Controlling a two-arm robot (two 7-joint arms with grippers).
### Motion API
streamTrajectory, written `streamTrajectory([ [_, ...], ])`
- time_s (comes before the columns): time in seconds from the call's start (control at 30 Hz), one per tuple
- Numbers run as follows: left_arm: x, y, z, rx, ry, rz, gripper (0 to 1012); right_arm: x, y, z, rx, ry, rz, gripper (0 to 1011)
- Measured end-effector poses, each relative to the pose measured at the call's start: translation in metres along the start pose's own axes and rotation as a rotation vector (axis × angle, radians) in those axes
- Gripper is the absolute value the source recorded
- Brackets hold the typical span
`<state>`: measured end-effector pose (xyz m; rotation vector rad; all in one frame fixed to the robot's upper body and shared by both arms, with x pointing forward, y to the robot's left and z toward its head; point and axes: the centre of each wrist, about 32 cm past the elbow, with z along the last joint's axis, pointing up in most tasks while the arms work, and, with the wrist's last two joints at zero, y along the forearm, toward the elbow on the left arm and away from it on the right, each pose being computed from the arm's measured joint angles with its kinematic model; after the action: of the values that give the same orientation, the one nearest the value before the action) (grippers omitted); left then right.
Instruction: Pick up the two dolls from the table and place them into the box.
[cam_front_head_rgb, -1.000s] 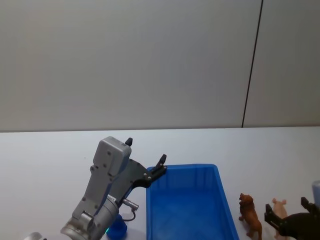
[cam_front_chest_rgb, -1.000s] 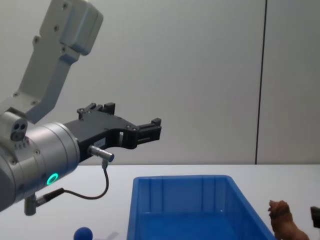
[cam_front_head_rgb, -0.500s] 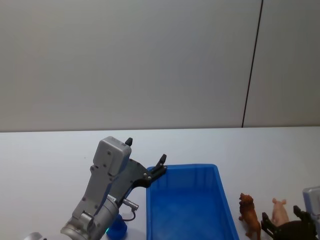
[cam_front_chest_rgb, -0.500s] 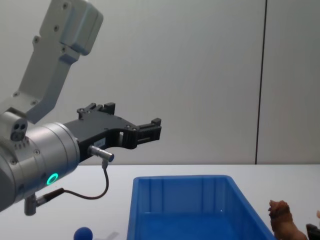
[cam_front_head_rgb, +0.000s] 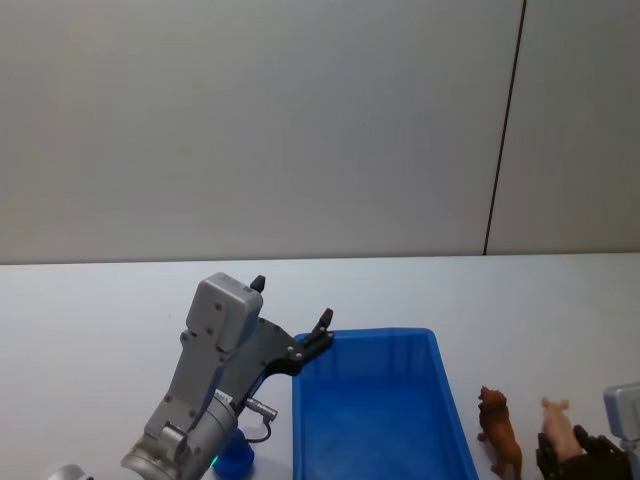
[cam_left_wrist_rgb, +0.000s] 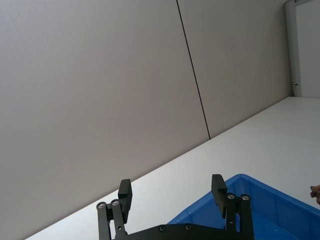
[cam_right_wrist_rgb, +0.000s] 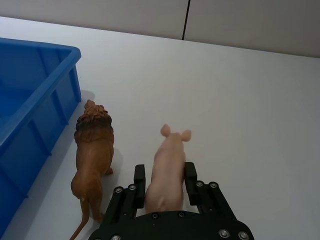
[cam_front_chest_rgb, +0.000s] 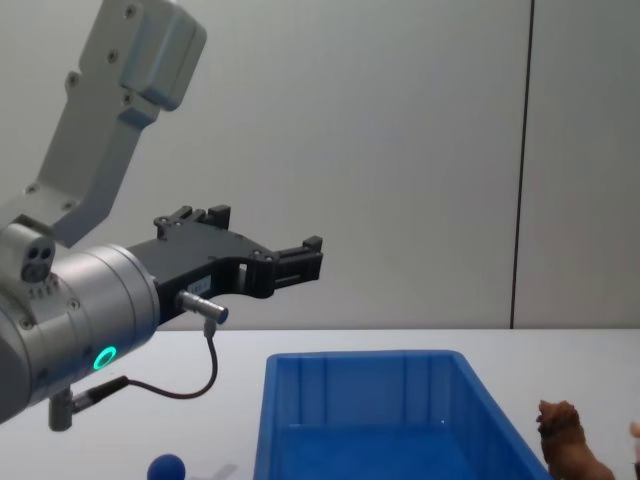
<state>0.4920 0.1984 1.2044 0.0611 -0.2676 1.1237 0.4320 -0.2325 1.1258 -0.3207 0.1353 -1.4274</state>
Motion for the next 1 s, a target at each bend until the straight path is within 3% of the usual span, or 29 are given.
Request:
streamTrajectory([
  [0.13,0.0000,0.0000,0.0000,0.000,0.000,0.000,1004,0.000,-0.002,0.002,0.007,0.001,-0.004,373],
  [0.2,0.0000,0.0000,0.0000,0.000,0.000,0.000,1003,0.000,-0.003,0.003,0.017,0.000,-0.006,362],
  [0.67,0.0000,0.0000,0.0000,0.000,0.000,0.000,1003,0.002,-0.009,0.021,0.154,-0.020,0.036,361],
  [1.0,0.0000,0.0000,0.0000,0.000,0.000,0.000,1003,0.001,-0.007,0.039,0.258,-0.035,0.153,361],
])
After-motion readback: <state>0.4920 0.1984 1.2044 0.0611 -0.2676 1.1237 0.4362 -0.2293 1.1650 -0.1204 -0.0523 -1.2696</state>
